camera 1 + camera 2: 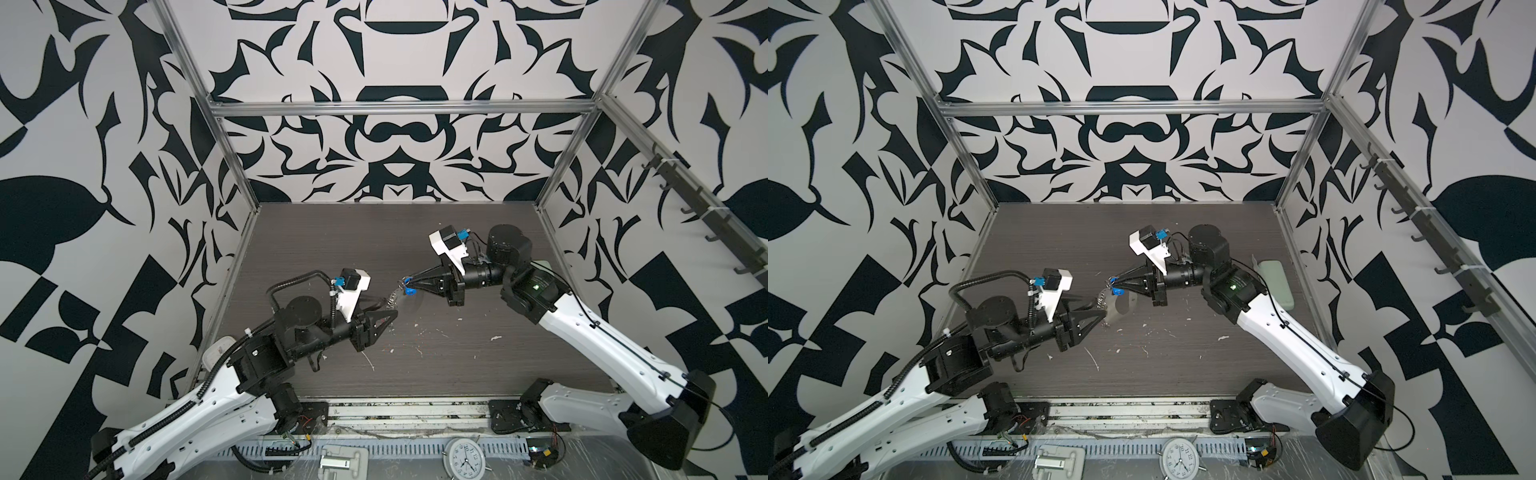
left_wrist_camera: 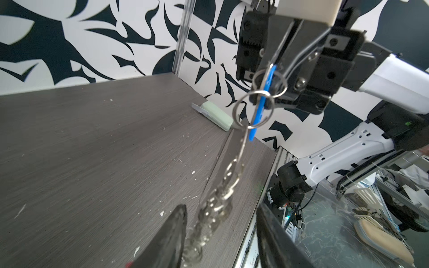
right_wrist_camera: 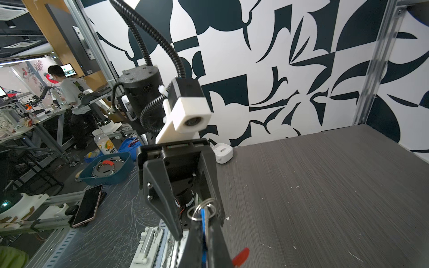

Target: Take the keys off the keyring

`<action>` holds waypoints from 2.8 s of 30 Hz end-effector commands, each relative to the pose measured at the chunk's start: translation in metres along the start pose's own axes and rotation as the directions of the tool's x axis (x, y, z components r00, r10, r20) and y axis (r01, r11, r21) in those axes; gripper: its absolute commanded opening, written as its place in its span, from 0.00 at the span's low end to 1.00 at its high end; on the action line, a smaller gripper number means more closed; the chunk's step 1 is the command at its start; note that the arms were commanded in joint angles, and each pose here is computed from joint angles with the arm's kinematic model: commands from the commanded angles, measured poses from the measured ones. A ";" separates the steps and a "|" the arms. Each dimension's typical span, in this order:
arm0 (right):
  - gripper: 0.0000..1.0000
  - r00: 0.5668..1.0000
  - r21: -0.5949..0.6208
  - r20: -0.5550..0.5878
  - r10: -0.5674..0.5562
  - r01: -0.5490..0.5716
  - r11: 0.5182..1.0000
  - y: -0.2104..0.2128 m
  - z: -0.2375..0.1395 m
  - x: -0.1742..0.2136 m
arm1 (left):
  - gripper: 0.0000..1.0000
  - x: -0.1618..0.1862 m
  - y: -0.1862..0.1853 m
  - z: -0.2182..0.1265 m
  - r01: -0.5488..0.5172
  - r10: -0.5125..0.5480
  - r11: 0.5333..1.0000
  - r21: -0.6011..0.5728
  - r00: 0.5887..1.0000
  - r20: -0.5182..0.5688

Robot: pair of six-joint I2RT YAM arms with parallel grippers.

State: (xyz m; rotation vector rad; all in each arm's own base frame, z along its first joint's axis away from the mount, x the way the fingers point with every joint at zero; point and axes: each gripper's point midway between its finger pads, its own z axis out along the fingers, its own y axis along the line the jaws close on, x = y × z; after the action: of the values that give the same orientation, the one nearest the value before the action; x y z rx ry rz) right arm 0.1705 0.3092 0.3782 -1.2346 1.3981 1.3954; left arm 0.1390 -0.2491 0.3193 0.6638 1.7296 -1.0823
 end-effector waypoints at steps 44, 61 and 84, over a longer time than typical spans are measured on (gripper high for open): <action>0.00 0.996 -0.196 0.080 -0.048 0.063 0.979 0.043 -0.006 -0.035 | 0.34 -0.060 -0.032 0.015 -0.279 0.256 0.954 0.113 0.949 0.182; 0.00 0.996 -0.198 0.081 -0.037 0.052 0.979 0.048 -0.009 -0.034 | 0.05 -0.065 -0.013 0.017 -0.219 0.214 0.976 0.007 0.960 0.179; 0.00 0.996 -0.178 0.084 -0.020 0.034 0.983 0.049 -0.003 -0.028 | 0.09 -0.087 -0.017 0.014 -0.186 0.173 0.982 0.015 0.936 0.305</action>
State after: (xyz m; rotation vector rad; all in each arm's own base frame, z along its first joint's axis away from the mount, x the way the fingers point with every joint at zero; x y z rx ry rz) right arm 0.1409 0.3097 0.4041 -1.2758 1.2978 1.5760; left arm 0.1626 -0.2774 0.3833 0.7247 1.4285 -1.0320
